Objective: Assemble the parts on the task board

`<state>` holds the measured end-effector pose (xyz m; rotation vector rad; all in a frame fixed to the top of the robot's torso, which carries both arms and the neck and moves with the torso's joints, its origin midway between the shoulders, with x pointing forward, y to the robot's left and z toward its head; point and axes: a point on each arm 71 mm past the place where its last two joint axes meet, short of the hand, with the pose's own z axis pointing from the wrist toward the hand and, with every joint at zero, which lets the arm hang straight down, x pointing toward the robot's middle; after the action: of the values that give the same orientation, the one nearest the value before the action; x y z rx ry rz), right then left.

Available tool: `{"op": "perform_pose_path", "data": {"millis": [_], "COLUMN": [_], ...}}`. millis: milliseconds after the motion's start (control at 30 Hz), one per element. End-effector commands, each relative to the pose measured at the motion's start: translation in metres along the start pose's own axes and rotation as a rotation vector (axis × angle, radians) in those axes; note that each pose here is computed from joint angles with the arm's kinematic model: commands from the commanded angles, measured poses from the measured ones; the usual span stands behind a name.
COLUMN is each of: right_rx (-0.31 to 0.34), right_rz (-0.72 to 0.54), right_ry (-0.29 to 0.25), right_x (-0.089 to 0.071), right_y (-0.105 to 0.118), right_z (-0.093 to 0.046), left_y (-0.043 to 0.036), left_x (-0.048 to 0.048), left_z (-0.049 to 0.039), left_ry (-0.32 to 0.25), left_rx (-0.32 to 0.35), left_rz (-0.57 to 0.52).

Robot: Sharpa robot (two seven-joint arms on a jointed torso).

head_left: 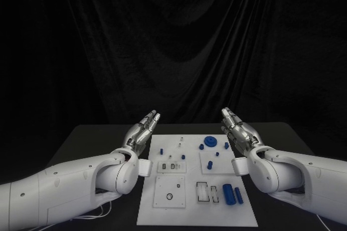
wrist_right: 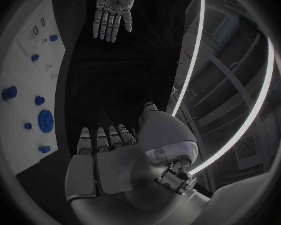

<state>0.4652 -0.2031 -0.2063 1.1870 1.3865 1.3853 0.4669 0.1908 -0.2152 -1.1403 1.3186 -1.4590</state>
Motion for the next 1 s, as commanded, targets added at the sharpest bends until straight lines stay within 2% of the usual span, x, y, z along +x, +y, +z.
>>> {"op": "perform_pose_path", "data": {"millis": [33, 267, 467, 500, 833, 1000], "right_rx": [0.055, 0.061, 0.061, 0.006, -0.026, -0.057], "right_rz": [0.121, 0.131, 0.131, 0.004, -0.149, -0.371], "right_ry": [0.108, 0.124, 0.124, 0.263, 0.304, 0.296], "right_x": [0.006, 0.005, 0.005, -0.013, -0.024, -0.03], "right_y": [0.001, 0.002, 0.002, 0.006, 0.012, 0.016], "right_z": [-0.001, -0.001, -0.001, -0.006, -0.009, -0.009], "left_y": [-0.0119, -0.0192, -0.0208, -0.0257, -0.028, -0.0297], "left_x": [0.008, 0.0083, 0.0081, 0.0, -0.0147, -0.025], "left_z": [0.0011, 0.001, 0.0009, 0.0029, -0.0037, -0.0081], "left_ry": [0.162, 0.25, 0.268, 0.346, 0.326, 0.311], "left_rx": [0.089, 0.124, 0.131, 0.215, 0.217, 0.223], "left_rz": [-0.17, -0.25, -0.268, -0.151, -0.131, -0.108]}}
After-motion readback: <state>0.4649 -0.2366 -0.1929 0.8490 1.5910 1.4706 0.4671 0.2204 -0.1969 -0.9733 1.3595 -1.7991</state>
